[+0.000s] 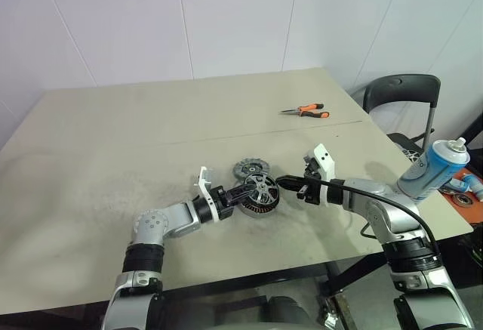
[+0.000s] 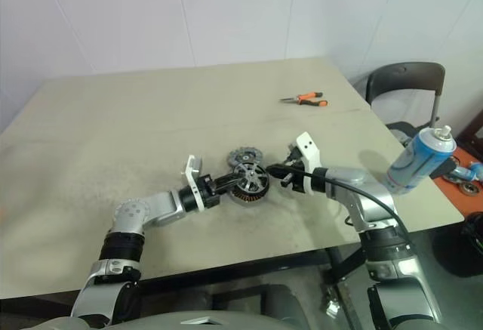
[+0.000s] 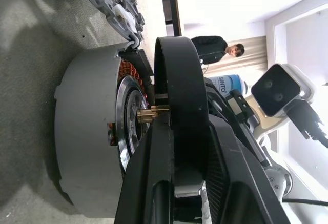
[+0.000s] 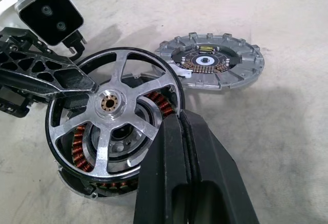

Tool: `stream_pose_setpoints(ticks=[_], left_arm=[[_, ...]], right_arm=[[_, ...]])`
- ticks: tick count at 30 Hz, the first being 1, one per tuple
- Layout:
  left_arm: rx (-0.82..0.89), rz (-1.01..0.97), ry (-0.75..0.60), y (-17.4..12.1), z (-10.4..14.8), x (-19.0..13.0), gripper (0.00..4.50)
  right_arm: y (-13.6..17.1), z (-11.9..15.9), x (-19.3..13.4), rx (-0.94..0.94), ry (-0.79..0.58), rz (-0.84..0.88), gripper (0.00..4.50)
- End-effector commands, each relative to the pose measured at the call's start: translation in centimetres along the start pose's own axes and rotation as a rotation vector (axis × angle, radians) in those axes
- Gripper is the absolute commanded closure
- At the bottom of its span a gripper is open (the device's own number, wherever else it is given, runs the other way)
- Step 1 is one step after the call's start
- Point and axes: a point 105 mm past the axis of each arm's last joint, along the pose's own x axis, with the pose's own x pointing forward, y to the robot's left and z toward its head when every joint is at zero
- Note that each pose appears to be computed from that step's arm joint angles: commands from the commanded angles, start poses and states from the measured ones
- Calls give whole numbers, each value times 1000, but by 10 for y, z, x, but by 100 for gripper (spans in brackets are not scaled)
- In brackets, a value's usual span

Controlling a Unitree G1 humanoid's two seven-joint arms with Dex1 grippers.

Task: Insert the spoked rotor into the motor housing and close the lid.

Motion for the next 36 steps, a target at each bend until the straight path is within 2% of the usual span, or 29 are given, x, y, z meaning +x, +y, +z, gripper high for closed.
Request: stream_pose_setpoints(ticks=[1, 5, 10, 17, 27, 36], left_arm=[[-3, 1, 24, 8, -7, -8, 403], [18, -22, 37, -6, -16, -23, 403], [6, 0, 30, -6, -25, -31, 403], [5, 28, -14, 2, -19, -28, 403], [34, -27, -42, -11, 1, -8, 403], [30, -22, -14, -1, -5, -9, 403]], right_arm=[[2, 14, -3, -59, -31, 3, 450], [3, 13, -2, -61, -27, 7, 450], [3, 12, 1, -65, -21, 15, 450], [4, 10, 2, -75, -13, 23, 450], [6, 6, 1, -78, -2, 25, 450], [7, 5, 1, -82, 2, 27, 450]])
